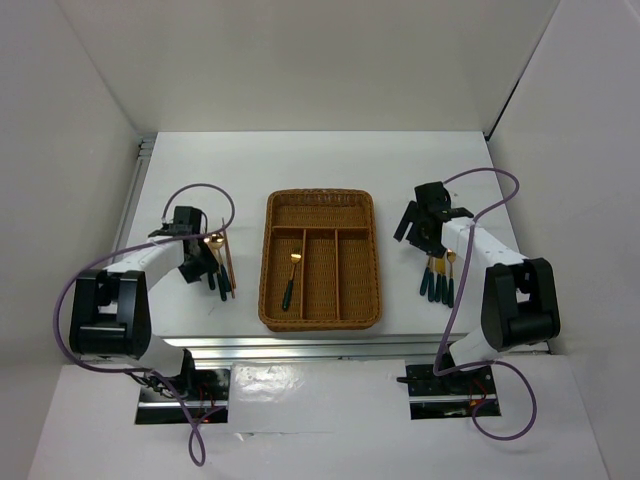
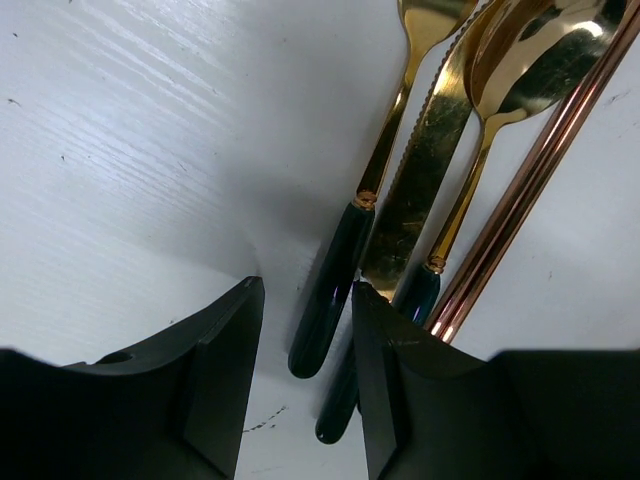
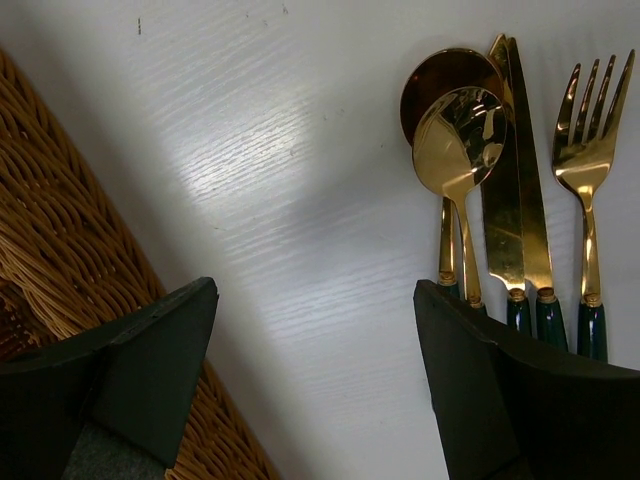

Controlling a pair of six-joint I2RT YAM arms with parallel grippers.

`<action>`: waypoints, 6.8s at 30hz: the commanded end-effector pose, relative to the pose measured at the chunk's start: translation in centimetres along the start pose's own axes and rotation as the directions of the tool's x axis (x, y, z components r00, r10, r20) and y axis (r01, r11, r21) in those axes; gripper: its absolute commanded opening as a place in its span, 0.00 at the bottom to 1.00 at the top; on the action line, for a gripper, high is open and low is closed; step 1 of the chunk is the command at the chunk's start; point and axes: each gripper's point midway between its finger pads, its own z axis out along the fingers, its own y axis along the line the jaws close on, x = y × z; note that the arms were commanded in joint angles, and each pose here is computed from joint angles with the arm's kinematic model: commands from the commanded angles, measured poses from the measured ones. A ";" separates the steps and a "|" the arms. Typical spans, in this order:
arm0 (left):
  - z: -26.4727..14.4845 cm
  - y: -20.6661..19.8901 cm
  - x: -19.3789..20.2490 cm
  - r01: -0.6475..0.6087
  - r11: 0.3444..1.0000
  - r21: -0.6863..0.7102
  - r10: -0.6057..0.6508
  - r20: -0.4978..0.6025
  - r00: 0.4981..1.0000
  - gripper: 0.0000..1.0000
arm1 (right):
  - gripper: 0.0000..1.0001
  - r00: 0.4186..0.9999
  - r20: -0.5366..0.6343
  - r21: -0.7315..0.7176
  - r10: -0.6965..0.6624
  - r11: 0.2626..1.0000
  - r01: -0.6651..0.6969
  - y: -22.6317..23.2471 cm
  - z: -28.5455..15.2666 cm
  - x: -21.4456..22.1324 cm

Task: Sort the eating utensils into containers

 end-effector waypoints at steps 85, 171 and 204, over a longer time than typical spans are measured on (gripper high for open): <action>-7.5 -16.8 12.7 -0.497 0.813 0.304 0.521 0.005 0.854 0.62 | 0.74 0.987 0.034 0.235 0.155 0.959 -0.159 -7.6 -2.1 1.9; -10.6 -10.9 -0.6 -0.275 0.914 0.297 0.235 0.164 0.958 0.82 | 0.00 0.998 0.024 -0.370 -0.055 0.927 0.060 15.1 -11.4 -0.9; -10.5 -5.1 0.2 -0.133 0.950 0.281 0.087 0.171 0.981 0.87 | 0.19 0.918 -0.066 -0.557 -0.392 0.777 0.292 31.3 -8.9 17.0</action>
